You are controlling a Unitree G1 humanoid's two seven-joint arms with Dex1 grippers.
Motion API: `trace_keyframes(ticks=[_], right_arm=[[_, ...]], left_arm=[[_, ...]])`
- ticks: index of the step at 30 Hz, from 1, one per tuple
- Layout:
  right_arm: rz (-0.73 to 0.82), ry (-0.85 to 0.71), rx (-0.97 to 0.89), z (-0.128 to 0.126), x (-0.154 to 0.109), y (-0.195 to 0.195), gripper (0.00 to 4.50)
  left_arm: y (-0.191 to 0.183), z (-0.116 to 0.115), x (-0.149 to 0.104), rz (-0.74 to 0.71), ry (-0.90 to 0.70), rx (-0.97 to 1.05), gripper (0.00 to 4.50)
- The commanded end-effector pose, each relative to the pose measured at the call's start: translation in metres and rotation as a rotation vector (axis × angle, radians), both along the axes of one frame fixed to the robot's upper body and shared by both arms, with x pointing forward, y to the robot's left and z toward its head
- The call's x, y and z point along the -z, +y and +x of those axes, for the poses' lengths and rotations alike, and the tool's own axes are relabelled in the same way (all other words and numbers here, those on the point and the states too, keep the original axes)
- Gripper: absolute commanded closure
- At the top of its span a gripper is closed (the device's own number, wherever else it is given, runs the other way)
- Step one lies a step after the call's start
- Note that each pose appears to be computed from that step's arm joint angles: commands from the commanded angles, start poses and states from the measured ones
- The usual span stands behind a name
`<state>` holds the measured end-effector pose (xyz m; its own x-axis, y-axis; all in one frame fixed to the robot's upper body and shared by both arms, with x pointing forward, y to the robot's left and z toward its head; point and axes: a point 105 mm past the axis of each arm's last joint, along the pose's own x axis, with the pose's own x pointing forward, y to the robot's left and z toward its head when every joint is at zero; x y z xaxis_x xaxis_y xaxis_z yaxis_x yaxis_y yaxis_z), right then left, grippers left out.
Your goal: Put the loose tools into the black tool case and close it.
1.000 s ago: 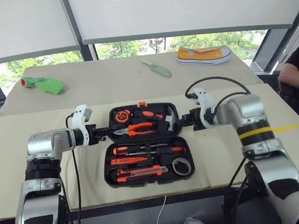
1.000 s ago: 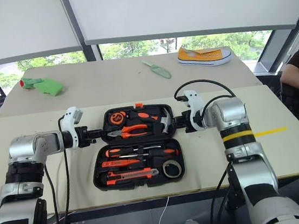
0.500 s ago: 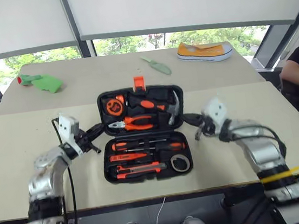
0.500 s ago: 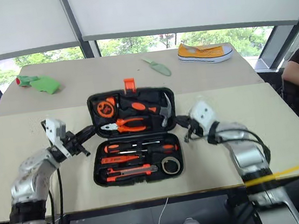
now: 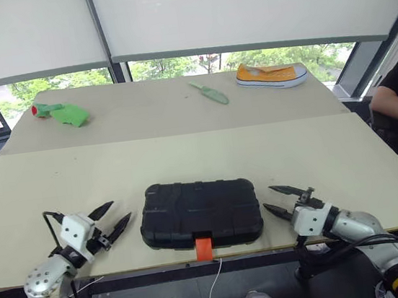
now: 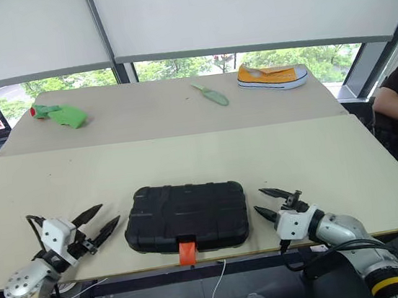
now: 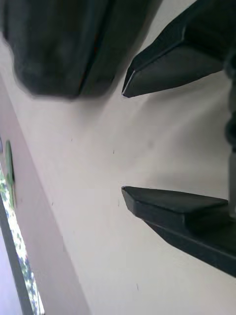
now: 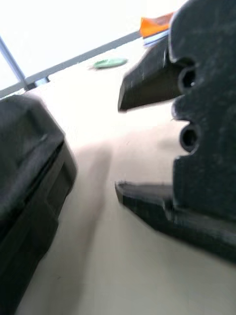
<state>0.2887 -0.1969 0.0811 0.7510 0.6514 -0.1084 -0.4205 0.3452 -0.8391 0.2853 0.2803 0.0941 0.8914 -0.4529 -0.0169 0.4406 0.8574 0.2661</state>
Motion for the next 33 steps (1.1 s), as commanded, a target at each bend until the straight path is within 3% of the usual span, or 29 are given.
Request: trace_keyframes(ticks=[1,4,9,10,13,16,22,25,30,33], right_arm=[[0.14,0.169,0.007,-0.018,-0.013,-0.011,1.85],[0.235,0.397,-0.094,-0.05,-0.013,0.006,2.68],[0.226,0.615,-0.247,-0.078,-0.013,0.048,4.46],[0.228,0.643,-0.267,-0.081,-0.013,0.055,4.5],[0.255,0.703,-0.321,-0.08,-0.018,0.081,4.5],[0.217,0.865,-0.326,-0.082,-0.006,0.097,4.5],[0.204,0.764,-0.248,-0.036,-0.011,0.104,4.5],[0.254,0.665,-0.167,0.001,-0.022,0.096,4.5],[0.297,0.543,-0.088,0.042,-0.032,0.085,4.5],[0.293,0.534,-0.071,0.058,-0.028,0.081,4.5]], left_arm=[[0.009,0.017,-0.022,-0.044,-0.02,-0.01,1.65],[-0.01,0.045,-0.036,-0.056,0.003,0.085,2.26],[-0.051,0.08,-0.045,0.013,0.057,0.26,4.22],[-0.056,0.085,-0.044,0.031,0.078,0.279,4.48],[-0.068,0.097,-0.04,0.053,0.157,0.329,4.48],[-0.078,0.108,-0.041,0.066,0.227,0.357,4.48],[-0.083,0.096,-0.02,0.142,0.412,0.481,4.48],[-0.078,0.082,-0.009,0.149,0.469,0.527,4.48],[-0.071,0.067,-0.005,0.069,0.456,0.513,4.48],[-0.049,0.061,-0.006,0.036,0.406,0.396,4.48]])
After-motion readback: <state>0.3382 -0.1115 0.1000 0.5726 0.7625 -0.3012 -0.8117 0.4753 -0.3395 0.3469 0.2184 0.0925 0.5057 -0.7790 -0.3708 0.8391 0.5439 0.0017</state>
